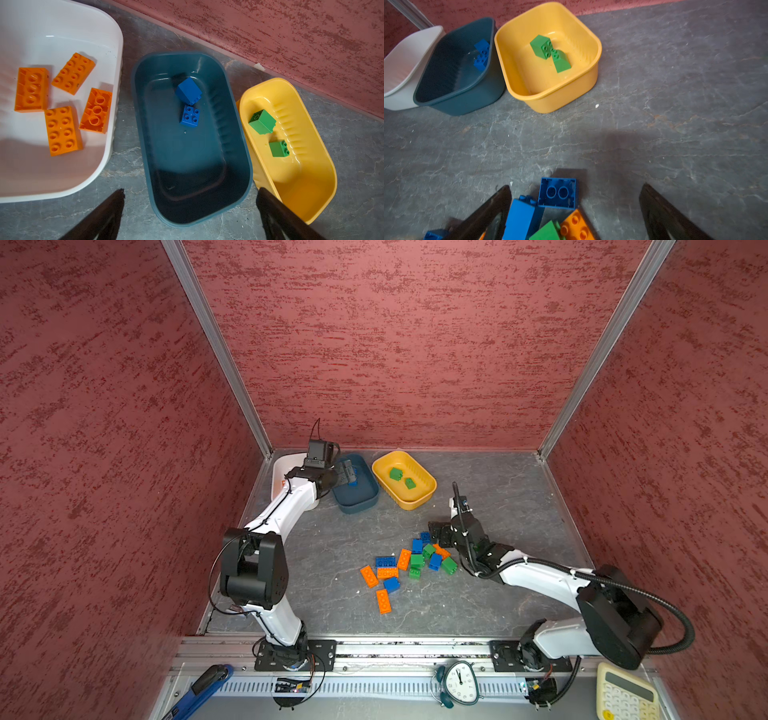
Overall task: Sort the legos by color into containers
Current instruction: 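Grasp blue brick at pile edge with right gripper while left gripper hovers over bins, then carry blue brick into teal bin and open right gripper, then grasp a green brick at pile with right gripper while left gripper moves toward pile, then carry green brick over yellow bin with right gripper and lower it, then open right gripper over yellow bin while left gripper grasps a blue brick at pile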
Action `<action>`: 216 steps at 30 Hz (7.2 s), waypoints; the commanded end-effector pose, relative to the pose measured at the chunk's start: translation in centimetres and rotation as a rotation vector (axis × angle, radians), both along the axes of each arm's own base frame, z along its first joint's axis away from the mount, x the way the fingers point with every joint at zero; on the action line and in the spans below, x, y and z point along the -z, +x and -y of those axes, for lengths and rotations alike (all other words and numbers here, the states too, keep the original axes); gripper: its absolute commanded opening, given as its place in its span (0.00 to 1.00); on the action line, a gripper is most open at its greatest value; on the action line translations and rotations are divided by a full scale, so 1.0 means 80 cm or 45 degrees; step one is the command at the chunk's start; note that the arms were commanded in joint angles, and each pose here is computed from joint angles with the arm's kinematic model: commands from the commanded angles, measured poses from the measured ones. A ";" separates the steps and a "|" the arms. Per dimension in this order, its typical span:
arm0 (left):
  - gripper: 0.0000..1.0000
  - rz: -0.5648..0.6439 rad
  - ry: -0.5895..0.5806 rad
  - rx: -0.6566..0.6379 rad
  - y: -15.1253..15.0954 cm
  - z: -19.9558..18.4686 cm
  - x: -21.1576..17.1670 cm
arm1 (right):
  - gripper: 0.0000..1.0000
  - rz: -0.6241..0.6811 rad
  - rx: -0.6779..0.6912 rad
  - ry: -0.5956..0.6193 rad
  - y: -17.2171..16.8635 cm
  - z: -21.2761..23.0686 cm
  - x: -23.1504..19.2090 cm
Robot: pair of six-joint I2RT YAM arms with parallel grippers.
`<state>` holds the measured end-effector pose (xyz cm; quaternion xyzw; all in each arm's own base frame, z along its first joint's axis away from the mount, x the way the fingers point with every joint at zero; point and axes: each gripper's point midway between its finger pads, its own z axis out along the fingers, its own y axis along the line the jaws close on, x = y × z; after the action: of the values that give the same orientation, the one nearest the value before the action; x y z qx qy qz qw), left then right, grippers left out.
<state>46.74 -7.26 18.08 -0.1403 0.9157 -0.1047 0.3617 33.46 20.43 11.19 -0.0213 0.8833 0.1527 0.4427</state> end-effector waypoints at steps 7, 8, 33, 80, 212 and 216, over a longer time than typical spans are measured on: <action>0.99 0.144 0.003 0.027 0.003 0.028 -0.029 | 0.88 -0.301 -0.230 -0.034 -0.039 -0.027 0.041; 1.00 0.136 0.005 0.028 0.003 0.030 -0.026 | 0.86 -0.308 -0.197 -0.029 -0.033 -0.027 0.040; 0.99 0.079 -0.003 0.025 -0.003 0.034 -0.004 | 0.65 -0.539 -0.016 -0.238 0.021 -0.039 0.105; 0.99 0.010 0.068 -0.272 -0.088 -0.047 0.006 | 0.76 0.193 -0.722 0.228 0.217 -0.311 -0.089; 1.00 -0.196 0.089 0.739 -0.210 0.231 0.103 | 0.72 0.097 -0.204 0.263 0.268 -0.102 -0.096; 0.96 -0.244 0.109 0.867 -0.224 0.254 0.115 | 0.79 0.100 -0.221 0.271 0.243 -0.094 -0.111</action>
<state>29.52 -26.05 8.85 0.1339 0.9491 -0.1546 0.2396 54.20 28.51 16.18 -0.0464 0.8541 0.2694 0.4425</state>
